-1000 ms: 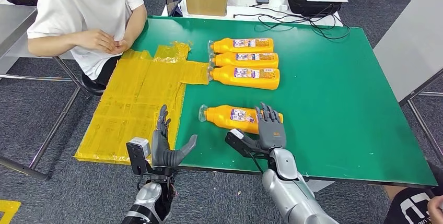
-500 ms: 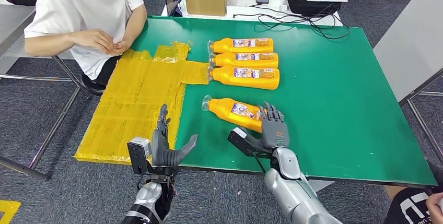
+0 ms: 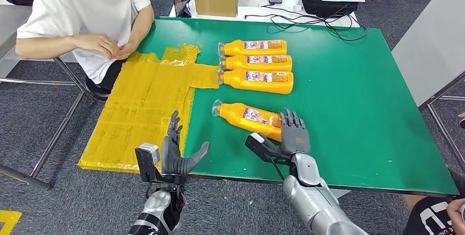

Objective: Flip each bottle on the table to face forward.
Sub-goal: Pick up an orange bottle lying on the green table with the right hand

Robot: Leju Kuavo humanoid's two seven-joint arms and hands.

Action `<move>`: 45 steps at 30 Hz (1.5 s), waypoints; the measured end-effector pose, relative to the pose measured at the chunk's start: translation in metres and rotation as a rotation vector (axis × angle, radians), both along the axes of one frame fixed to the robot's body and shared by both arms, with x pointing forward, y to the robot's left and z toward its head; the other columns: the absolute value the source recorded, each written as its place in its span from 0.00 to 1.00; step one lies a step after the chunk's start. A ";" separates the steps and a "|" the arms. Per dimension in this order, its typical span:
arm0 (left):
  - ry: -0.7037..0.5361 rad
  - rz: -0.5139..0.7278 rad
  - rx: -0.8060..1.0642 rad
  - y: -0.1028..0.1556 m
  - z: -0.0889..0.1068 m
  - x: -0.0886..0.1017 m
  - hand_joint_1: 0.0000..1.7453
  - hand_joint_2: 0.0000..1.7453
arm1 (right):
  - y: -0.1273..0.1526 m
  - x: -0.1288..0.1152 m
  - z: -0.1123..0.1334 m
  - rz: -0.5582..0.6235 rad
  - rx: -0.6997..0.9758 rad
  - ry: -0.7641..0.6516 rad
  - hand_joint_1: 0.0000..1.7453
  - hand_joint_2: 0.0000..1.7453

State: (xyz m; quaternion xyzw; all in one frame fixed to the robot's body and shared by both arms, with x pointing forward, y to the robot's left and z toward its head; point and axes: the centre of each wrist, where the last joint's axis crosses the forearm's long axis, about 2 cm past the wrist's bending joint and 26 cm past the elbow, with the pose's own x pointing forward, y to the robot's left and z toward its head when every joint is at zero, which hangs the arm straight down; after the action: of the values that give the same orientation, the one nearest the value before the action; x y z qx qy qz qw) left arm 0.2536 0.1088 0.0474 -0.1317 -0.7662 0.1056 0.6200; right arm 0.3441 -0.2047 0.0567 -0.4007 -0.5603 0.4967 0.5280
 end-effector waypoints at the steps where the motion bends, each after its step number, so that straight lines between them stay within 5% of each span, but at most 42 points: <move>1: 0.004 -0.005 -0.005 0.000 -0.001 0.001 0.00 1.00 | -0.002 0.003 0.002 -0.003 -0.020 0.011 0.00 0.00; 17: 0.045 -0.062 -0.056 -0.006 -0.003 0.008 0.00 1.00 | 0.009 0.055 0.053 0.059 -0.206 0.056 0.00 0.00; 19: 0.050 -0.065 -0.056 -0.006 -0.003 0.008 0.00 1.00 | 0.011 0.055 0.054 0.074 -0.206 0.066 0.33 0.00; 21: 0.060 -0.071 -0.059 -0.007 -0.004 0.008 0.00 1.00 | 0.015 0.055 0.053 0.096 -0.192 0.101 0.53 0.00; 23: 0.070 -0.078 -0.064 -0.007 -0.005 0.008 0.00 1.00 | 0.018 0.054 0.051 0.115 -0.175 0.145 0.56 0.00; 25: 0.081 -0.083 -0.070 -0.008 -0.006 0.008 0.00 1.00 | 0.020 0.052 0.049 0.125 -0.167 0.179 0.71 0.00; 30: 0.104 -0.091 -0.077 -0.008 -0.008 0.008 0.00 1.00 | 0.021 0.050 0.045 0.127 -0.169 0.231 0.73 0.00; 31: 0.106 -0.091 -0.077 -0.008 -0.008 0.008 0.00 1.00 | 0.021 0.050 0.045 0.127 -0.170 0.234 0.70 0.00; 35: 0.115 -0.093 -0.074 -0.008 -0.009 0.008 0.00 1.00 | 0.021 0.051 0.045 0.127 -0.176 0.252 0.06 0.00; 37: 0.118 -0.094 -0.070 -0.008 -0.010 0.008 0.00 1.00 | 0.021 0.051 0.044 0.129 -0.177 0.269 0.03 0.00; 38: 0.119 -0.094 -0.066 -0.007 -0.010 0.007 0.00 1.00 | 0.021 0.050 0.044 0.131 -0.177 0.278 0.09 0.00; 41: 0.118 -0.094 -0.057 -0.006 -0.010 0.008 0.00 1.00 | 0.023 0.049 0.043 0.146 -0.190 0.308 0.78 0.00; 42: 0.118 -0.093 -0.056 -0.006 -0.010 0.008 0.00 1.00 | 0.024 0.049 0.043 0.151 -0.203 0.320 0.94 0.00; 45: 0.121 -0.091 -0.055 -0.005 -0.011 0.008 0.00 1.00 | 0.027 0.049 0.043 0.156 -0.256 0.338 0.83 0.00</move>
State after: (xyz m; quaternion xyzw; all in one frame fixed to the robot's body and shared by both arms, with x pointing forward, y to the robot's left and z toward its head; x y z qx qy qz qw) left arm 0.2618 0.1043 0.0365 -0.1765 -0.7176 0.1060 0.6653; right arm 0.3932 -0.1778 0.0998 -0.3308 -0.4255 0.6631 0.5194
